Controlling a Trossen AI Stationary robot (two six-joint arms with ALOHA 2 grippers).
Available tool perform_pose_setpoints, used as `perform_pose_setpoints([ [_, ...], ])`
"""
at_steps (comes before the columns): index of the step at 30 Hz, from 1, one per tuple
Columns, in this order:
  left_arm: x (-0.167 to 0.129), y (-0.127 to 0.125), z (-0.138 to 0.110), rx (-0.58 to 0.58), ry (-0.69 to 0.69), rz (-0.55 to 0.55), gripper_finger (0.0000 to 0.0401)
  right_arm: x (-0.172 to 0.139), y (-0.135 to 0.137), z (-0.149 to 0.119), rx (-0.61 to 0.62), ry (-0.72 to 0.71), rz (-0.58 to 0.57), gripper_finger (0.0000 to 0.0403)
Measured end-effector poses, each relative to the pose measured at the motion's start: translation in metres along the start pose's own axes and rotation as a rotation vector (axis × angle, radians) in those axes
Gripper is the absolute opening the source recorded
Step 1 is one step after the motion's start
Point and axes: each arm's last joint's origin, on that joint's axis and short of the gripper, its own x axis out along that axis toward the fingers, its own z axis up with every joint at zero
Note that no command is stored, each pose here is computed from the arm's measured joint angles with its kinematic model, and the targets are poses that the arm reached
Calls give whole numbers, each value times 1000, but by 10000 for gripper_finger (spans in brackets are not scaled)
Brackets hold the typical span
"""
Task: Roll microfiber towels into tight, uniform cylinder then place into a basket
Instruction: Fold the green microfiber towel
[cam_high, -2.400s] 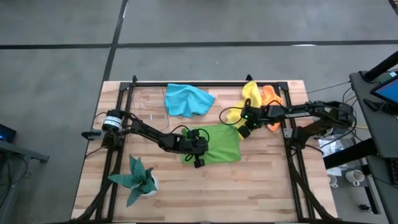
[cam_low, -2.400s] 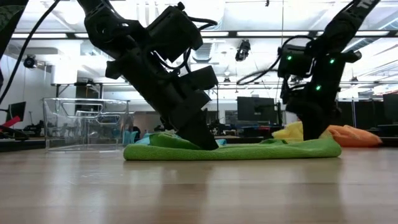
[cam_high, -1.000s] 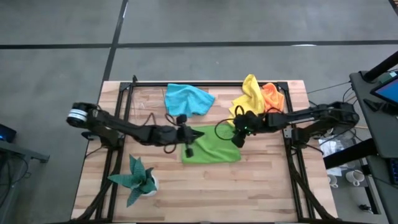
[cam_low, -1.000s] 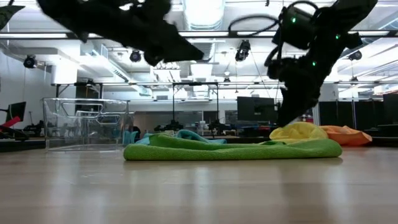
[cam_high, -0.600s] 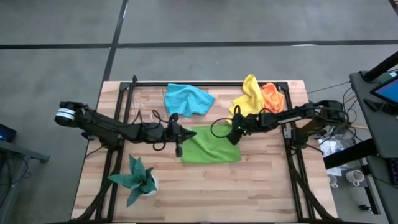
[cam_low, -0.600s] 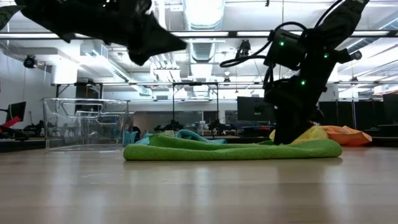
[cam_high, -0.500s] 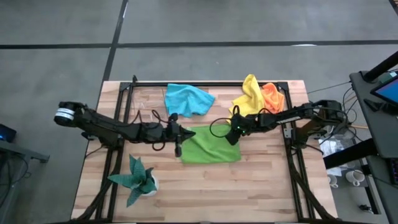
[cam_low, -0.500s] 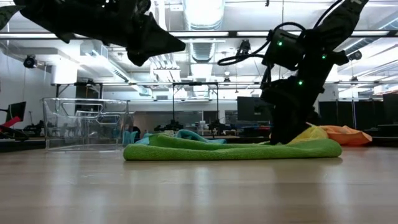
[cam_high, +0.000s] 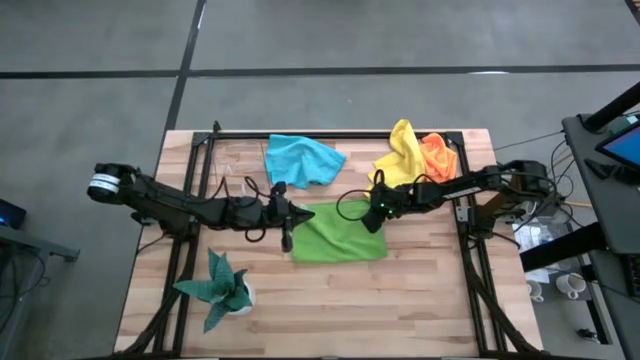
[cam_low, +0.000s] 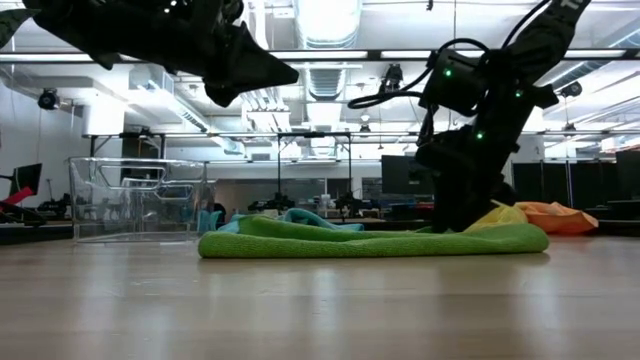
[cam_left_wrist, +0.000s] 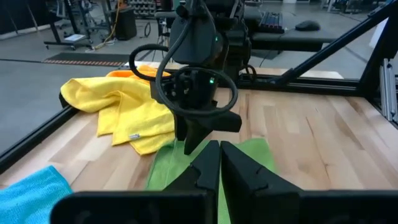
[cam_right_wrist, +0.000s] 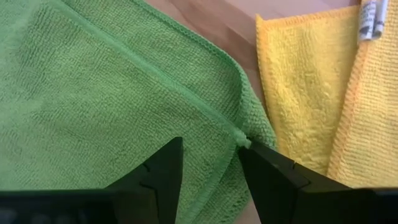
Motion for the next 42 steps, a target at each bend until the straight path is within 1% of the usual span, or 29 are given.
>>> perform_pose_setpoints([
  [5, 0, 0, -2, 2, 5, 0, 0, 0, 0, 1, -6, -23, -22, 154],
  [7, 0, 0, -2, 2, 5, 0, 0, -2, -2, 1, -11, -27, -30, 146],
  [9, 0, 0, -2, 2, 6, 0, 0, -5, -2, 1, -12, -36, -33, 128],
  [15, 0, 0, -2, 2, 6, 0, 0, -6, -2, 2, -20, -49, -38, 53],
  [19, 0, 0, -2, 2, 7, 1, 0, -6, -2, 2, -31, -52, -41, 16],
  [23, 0, 0, -3, 9, 29, 2, 0, -11, -2, 4, -53, -74, -38, 9],
  [28, -1, 1, -4, 14, 47, 9, 0, -34, -2, 13, -72, -194, -42, 9],
  [30, -2, 1, -5, 16, 52, 18, 0, -45, -4, 14, -68, -227, -61, 9],
  [33, -2, 3, -9, 9, 92, 54, 0, -54, -9, 11, -71, -231, -116, 9],
  [36, -1, 5, -16, -33, 147, 131, 0, -58, -13, 10, -58, -239, -159, 9],
  [39, 2, 7, -24, -31, 179, 186, 0, -57, -13, 10, -57, -239, -164, 9],
  [42, 6, 8, -28, -34, 194, 199, 0, -51, -12, 9, -63, -224, -176, 9],
])
